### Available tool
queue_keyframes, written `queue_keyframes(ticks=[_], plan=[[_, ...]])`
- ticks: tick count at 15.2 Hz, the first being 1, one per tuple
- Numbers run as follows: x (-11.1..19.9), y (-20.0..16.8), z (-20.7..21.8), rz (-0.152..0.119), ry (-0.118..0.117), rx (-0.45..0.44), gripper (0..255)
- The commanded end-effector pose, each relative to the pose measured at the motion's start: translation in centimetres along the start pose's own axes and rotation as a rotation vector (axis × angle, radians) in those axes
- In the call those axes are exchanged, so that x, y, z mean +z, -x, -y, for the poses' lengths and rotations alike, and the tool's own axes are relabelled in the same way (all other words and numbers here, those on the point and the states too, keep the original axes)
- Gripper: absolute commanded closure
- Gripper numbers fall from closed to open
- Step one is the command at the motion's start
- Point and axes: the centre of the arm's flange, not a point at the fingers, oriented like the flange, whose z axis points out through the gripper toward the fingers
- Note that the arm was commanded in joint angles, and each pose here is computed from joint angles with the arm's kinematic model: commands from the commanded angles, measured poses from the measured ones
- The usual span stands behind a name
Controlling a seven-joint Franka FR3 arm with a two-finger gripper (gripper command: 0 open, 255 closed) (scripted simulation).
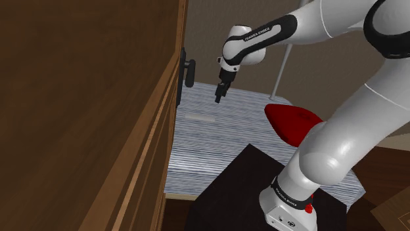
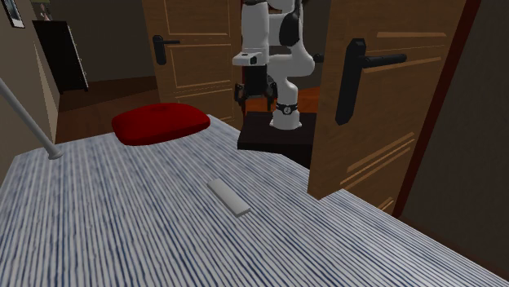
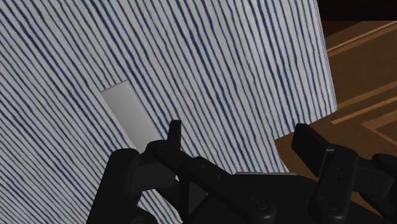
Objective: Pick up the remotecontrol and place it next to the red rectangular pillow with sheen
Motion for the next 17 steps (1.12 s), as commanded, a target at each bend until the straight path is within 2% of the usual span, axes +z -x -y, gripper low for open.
queue_keyframes(ticks=[1, 17], plan=[[2.2, -1.2, -1.4, 0.002, 0.0, -0.027, 0], [18.2, -11.3, -11.1, 0.016, -0.007, -0.232, 0]])
